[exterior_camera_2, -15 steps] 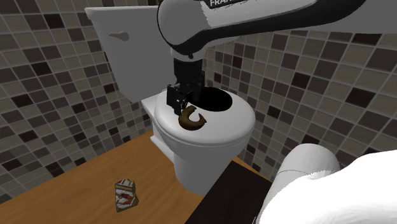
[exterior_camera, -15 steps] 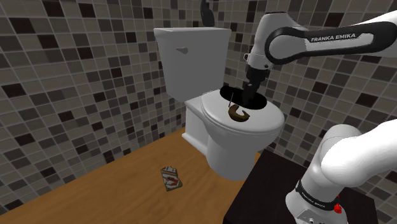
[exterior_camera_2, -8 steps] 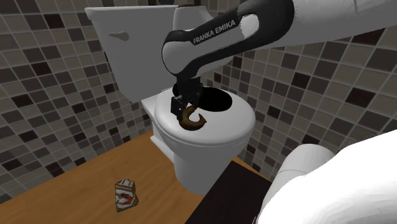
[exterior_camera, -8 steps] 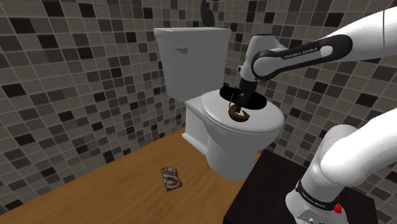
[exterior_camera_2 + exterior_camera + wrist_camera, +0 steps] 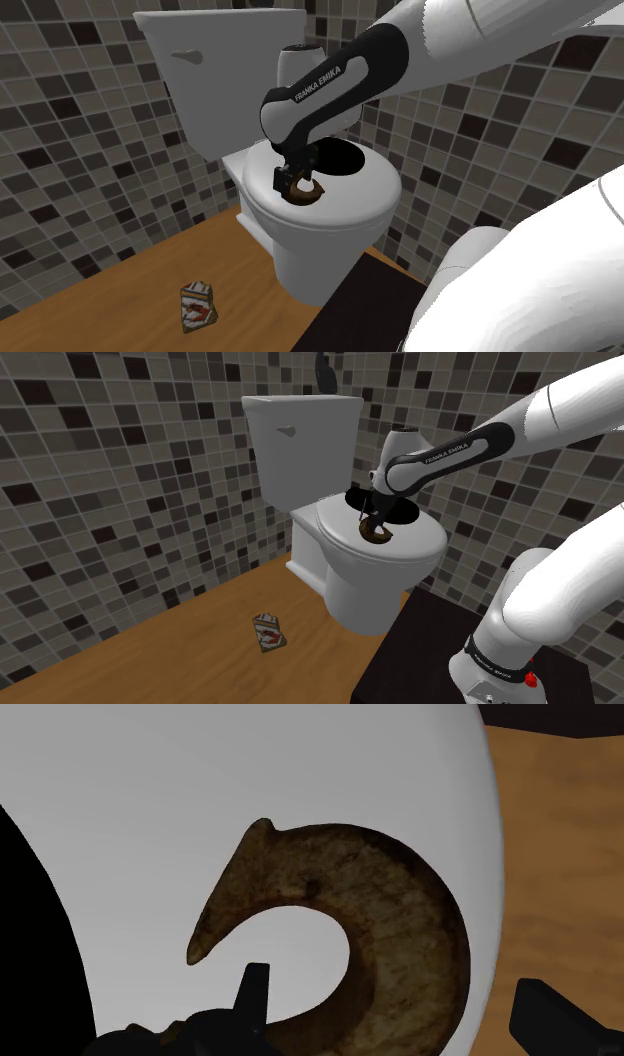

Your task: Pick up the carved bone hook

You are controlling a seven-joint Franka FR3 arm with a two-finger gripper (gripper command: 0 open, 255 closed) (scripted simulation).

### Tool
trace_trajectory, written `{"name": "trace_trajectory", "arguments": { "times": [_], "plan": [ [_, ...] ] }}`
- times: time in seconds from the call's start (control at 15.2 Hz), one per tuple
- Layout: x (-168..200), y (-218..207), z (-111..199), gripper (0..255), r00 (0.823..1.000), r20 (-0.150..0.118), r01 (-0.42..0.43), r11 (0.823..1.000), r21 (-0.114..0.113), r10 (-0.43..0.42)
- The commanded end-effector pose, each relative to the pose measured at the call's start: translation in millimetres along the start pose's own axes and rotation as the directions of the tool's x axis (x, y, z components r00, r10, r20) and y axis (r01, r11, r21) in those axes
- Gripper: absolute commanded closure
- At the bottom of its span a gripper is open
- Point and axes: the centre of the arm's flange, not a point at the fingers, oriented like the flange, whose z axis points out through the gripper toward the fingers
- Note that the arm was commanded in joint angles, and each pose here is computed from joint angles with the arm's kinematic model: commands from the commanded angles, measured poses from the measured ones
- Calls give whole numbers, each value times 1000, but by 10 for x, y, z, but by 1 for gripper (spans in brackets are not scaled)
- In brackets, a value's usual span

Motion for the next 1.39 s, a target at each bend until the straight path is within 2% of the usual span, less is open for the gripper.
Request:
{"name": "trace_trajectory", "arguments": {
  "times": [0.0, 0.2, 0.26, 0.86, 1.32],
  "plan": [
    [-11, -2, 115, 0, 1000, -1, 0, 1000, 0, 0],
    [-20, -6, 198, 0, 1000, -1, 0, 1000, 0, 0],
    [-15, -4, 201, 255, 1000, -1, 0, 1000, 0, 0],
    [-20, -6, 198, 255, 1000, -1, 0, 1000, 0, 0],
    [18, 10, -170, 255, 1000, -1, 0, 1000, 0, 0]
  ]
}}
